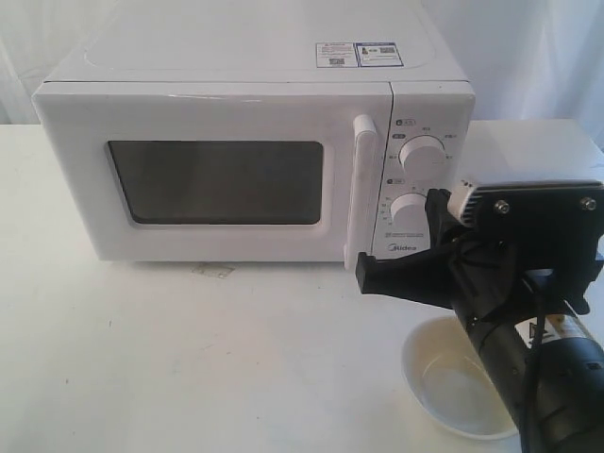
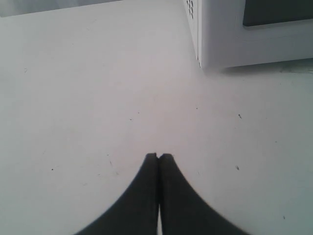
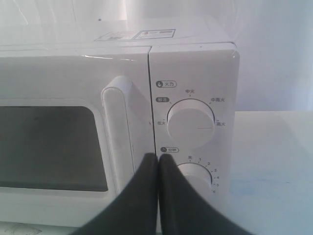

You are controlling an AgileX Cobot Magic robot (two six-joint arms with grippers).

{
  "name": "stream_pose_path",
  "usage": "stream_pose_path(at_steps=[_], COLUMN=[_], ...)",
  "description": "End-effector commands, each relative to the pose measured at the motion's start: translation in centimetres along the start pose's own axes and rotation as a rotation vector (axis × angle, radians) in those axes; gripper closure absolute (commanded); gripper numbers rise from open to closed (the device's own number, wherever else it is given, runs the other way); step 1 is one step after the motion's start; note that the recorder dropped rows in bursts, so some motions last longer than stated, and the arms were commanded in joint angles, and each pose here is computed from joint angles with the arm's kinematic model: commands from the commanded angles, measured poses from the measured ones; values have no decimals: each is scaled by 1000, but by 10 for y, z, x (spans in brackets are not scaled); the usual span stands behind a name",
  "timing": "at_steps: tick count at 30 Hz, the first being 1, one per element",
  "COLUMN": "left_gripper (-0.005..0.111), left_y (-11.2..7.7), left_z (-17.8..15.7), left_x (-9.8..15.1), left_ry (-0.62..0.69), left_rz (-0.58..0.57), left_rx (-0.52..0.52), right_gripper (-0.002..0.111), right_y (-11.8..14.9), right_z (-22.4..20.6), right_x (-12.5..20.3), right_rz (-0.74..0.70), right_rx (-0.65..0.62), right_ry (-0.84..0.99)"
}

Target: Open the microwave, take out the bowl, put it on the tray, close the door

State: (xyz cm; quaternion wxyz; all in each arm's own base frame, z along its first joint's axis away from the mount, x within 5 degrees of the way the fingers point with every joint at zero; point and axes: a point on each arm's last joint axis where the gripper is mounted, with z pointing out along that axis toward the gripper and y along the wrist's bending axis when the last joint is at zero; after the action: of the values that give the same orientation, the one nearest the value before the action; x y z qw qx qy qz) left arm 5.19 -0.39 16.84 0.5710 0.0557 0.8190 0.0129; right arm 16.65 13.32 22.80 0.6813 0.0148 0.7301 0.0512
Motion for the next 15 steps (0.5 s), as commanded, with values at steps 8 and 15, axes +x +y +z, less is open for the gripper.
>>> stream_pose_path(at_steps=[8, 15], left_gripper=[107, 107], left_y=[0, 0], left_z=[0, 0], left_x=[2, 2], left_ry=[5, 5], left_rz=[-9, -9], left_rx=[2, 2], right_gripper=[108, 108], right_y=[-2, -3], right_z=[-1, -1], right_x=[0, -2], right_rz=[0, 0], right_rx=[3, 17], right_ry=[-6, -27])
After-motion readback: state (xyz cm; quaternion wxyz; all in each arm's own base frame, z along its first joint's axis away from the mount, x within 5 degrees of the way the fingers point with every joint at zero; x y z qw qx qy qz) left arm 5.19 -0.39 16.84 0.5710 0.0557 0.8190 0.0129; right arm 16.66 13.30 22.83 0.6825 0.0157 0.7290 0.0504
